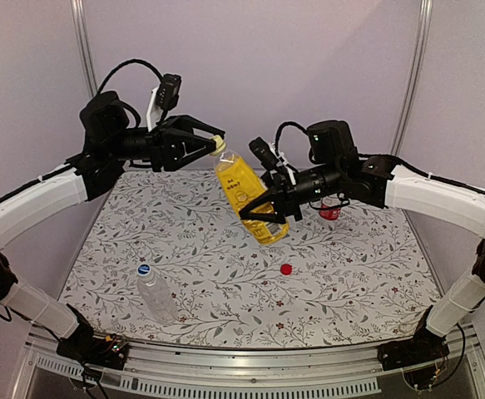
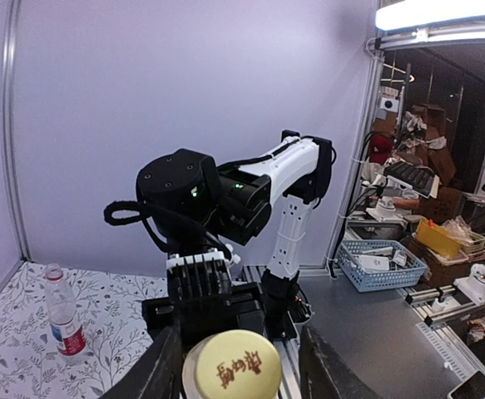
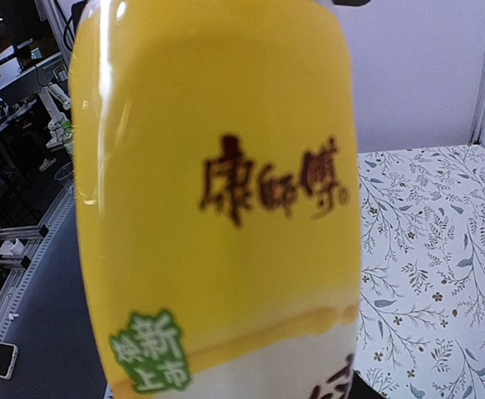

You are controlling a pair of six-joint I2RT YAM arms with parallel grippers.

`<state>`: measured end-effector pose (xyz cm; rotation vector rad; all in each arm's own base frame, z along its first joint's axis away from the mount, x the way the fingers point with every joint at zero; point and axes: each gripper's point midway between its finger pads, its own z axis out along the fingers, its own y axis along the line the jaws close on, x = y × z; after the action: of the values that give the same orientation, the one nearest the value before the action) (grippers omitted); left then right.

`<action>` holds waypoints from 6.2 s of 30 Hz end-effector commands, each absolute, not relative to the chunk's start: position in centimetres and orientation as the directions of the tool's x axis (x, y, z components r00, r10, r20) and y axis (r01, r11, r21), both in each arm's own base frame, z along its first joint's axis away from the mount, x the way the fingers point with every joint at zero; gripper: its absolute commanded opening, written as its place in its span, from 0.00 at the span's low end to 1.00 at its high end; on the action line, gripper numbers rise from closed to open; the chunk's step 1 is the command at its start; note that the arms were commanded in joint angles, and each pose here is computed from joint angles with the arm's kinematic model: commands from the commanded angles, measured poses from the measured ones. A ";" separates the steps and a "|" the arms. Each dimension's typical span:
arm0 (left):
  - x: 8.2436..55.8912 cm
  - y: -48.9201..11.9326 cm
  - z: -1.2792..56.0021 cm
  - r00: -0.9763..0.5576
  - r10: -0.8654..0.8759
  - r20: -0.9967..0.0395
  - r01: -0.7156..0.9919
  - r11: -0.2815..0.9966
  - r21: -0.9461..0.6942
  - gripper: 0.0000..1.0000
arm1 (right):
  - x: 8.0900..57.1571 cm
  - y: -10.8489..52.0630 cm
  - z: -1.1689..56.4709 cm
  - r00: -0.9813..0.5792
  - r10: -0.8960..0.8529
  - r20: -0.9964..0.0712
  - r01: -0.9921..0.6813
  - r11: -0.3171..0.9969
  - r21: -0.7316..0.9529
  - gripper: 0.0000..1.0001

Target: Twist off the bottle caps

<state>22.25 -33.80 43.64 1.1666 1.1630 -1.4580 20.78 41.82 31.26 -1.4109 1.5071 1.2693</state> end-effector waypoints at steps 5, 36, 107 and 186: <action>22.1 -34.1 44.9 -0.116 -0.117 -0.986 0.984 -0.150 -0.098 0.42 | 21.5 42.0 31.7 -0.158 -0.280 -0.947 -0.982 -0.055 0.180 0.33; 28.7 -34.9 42.7 -0.389 -0.220 -0.895 0.826 0.347 -0.444 0.31 | 31.0 40.2 30.5 -0.251 -0.321 -0.913 -0.874 0.481 0.071 0.33; 22.7 -34.6 44.9 -0.146 -0.107 -0.983 0.981 -0.143 -0.130 0.37 | 21.5 41.8 31.8 -0.128 -0.301 -0.945 -0.988 -0.038 0.146 0.33; 21.9 -34.5 45.5 -0.089 -0.104 -0.991 0.988 -0.132 -0.075 0.51 | 20.2 41.8 32.3 -0.127 -0.302 -0.945 -0.978 -0.122 0.171 0.32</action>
<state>22.37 -34.91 43.93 1.1659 1.1835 -1.4103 20.18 41.70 31.53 -1.4582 1.5056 1.2814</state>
